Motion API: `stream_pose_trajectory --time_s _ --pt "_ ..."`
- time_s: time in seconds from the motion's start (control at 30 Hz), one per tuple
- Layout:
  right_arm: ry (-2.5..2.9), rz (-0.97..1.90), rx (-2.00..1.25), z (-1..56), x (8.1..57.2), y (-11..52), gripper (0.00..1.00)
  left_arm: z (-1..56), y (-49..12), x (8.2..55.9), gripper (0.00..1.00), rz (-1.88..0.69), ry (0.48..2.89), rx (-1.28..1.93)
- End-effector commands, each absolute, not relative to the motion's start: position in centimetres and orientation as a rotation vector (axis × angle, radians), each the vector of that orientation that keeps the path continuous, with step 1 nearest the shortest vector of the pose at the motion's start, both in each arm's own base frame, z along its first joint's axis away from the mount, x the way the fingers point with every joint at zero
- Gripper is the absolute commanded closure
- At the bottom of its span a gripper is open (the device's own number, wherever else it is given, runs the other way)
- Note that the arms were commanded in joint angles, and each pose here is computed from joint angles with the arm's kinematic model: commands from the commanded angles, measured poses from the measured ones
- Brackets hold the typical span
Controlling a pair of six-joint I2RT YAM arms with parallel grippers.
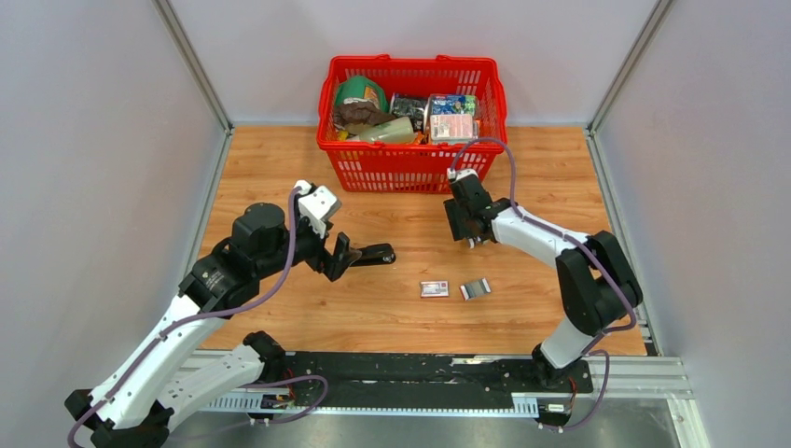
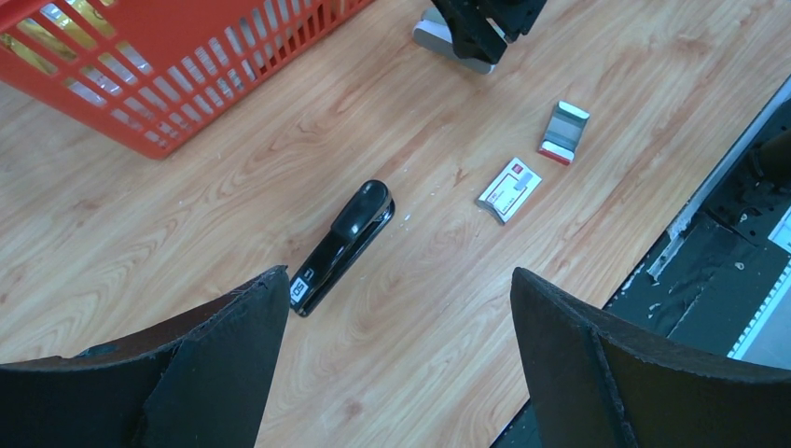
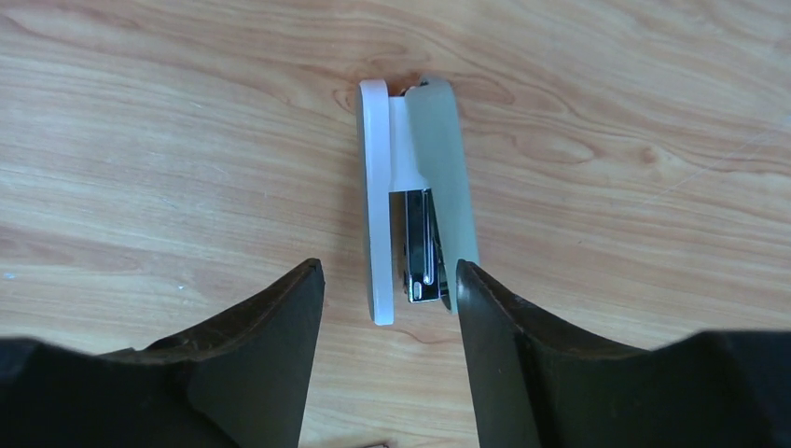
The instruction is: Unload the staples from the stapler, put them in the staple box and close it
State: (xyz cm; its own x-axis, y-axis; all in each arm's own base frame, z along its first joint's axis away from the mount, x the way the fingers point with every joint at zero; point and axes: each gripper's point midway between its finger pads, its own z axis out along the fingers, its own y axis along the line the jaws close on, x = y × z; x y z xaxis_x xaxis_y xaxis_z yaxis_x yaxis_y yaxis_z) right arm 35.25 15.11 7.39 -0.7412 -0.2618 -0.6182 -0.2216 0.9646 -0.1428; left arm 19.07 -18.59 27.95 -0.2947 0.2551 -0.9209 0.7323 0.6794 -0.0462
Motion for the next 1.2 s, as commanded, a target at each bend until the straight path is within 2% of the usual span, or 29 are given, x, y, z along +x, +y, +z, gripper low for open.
stream_pose_trajectory --time_s 0.0,0.2,0.57,0.87,1.03,1.17 --pt "2.442 -0.072 -0.304 6.9 36.1 15.6 0.43 28.4 -19.0 19.2 0.05 -0.588 1.812 0.8" --pt "2.473 -0.036 -0.316 5.8 36.1 16.3 0.56 28.0 -19.1 19.3 0.05 -0.581 1.815 0.809" --pt "2.514 -0.013 -0.33 4.2 35.9 16.9 0.7 27.5 -19.0 19.5 0.05 -0.567 1.824 0.809" --pt "2.497 -0.068 -0.321 5.3 35.9 16.1 0.99 27.3 -18.9 19.6 0.05 -0.561 1.832 0.805" --pt "2.443 -0.089 -0.392 8.1 34.7 16.7 1.0 27.4 -19.0 19.6 0.05 -0.566 1.835 0.801" --pt "2.376 0.008 -0.563 11.3 32.1 19.5 1.0 27.8 -19.1 19.5 0.05 -0.577 1.844 0.798"
